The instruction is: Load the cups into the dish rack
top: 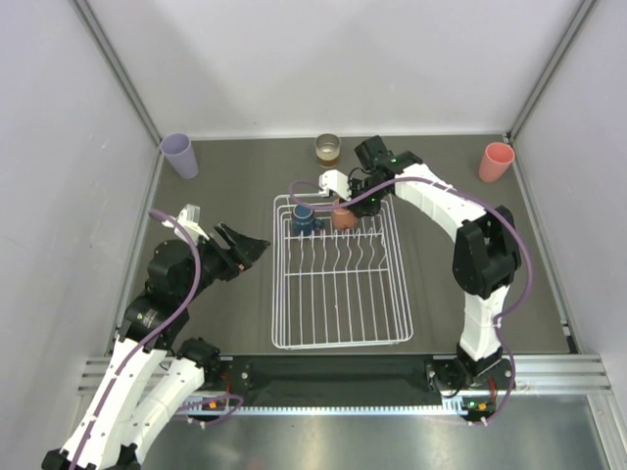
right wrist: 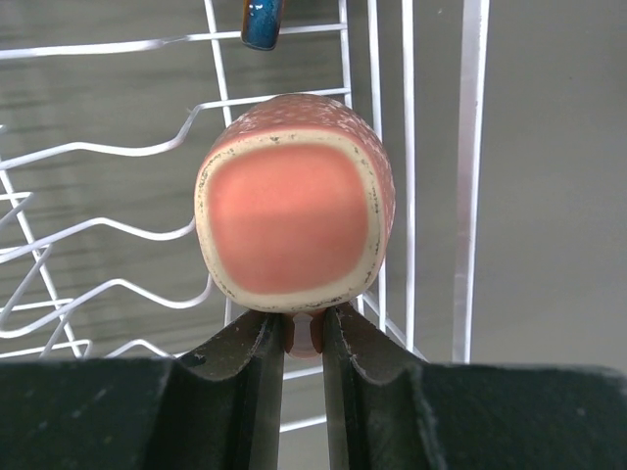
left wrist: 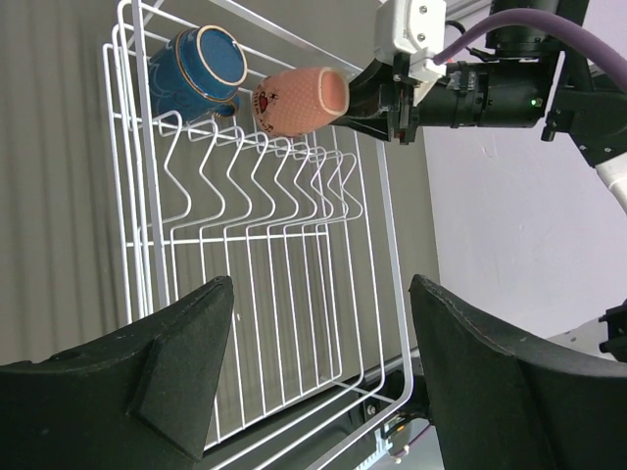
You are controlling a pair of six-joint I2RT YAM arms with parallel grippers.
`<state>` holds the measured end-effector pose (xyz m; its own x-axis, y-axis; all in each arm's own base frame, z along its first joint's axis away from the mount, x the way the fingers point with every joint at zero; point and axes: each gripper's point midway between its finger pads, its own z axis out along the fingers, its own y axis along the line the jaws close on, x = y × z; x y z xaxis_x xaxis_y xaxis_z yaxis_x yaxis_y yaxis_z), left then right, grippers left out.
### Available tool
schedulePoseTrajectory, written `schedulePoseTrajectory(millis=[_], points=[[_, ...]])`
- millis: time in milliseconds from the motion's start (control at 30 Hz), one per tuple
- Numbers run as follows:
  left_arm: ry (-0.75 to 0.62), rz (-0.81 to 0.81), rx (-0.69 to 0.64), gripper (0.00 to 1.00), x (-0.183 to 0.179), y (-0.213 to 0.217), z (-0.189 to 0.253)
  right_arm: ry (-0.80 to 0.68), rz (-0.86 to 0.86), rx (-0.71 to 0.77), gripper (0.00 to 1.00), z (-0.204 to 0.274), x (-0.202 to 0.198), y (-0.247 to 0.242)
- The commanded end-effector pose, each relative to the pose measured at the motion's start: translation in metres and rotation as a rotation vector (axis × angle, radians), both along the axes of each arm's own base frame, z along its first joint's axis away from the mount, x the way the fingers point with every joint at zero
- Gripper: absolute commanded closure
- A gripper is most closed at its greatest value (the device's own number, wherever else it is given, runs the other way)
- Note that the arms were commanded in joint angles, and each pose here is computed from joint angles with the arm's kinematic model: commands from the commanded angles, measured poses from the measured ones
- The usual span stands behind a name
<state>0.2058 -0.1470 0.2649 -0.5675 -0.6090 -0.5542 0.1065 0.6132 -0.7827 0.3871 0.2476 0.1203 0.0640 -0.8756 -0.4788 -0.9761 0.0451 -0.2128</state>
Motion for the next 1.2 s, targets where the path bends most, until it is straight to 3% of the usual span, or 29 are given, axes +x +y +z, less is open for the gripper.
schedulePoseTrajectory(millis=[0, 867, 1167], points=[[-0.096, -0.011, -0.015, 0.22, 0.002, -0.001, 0.030, -0.049, 0.022, 0.078, 1.00, 0.021, 0.016, 0.014], [-0.085, -0.014, 0.007, 0.21, 0.002, 0.000, 0.023, 0.015, 0.003, 0.045, 1.00, -0.012, 0.017, 0.011], [-0.079, -0.016, 0.004, 0.21, 0.001, -0.001, 0.022, 0.031, 0.000, 0.039, 0.84, -0.018, 0.015, 0.010]])
